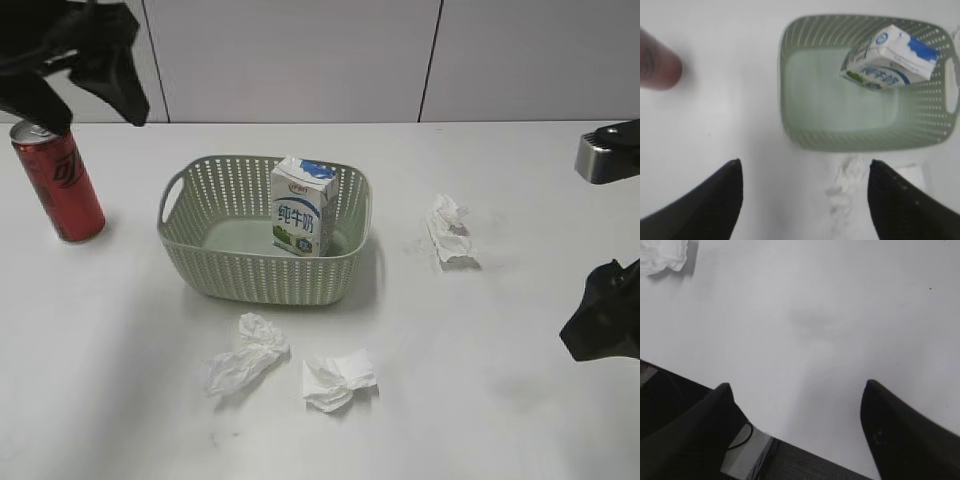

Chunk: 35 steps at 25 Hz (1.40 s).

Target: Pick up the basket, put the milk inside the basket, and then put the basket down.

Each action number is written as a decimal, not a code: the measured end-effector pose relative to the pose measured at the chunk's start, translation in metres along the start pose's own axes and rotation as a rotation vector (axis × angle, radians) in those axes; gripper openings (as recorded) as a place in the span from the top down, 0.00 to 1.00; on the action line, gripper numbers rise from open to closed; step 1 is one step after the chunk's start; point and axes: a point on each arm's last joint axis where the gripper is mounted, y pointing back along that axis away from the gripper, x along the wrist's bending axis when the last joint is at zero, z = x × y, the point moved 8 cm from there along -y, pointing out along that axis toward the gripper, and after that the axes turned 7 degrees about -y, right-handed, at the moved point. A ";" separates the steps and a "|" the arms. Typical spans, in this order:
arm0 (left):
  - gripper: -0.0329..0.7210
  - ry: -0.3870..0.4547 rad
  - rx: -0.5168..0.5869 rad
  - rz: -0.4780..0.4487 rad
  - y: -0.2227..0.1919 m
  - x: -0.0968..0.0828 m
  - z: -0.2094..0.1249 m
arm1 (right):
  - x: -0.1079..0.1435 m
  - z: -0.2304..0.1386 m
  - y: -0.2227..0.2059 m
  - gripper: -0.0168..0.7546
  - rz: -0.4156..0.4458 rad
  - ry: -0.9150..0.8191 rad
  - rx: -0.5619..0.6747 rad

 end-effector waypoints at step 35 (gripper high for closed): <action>0.18 -0.217 -0.575 0.207 0.103 0.025 -0.268 | -0.018 -0.121 0.091 0.21 0.004 0.064 -0.726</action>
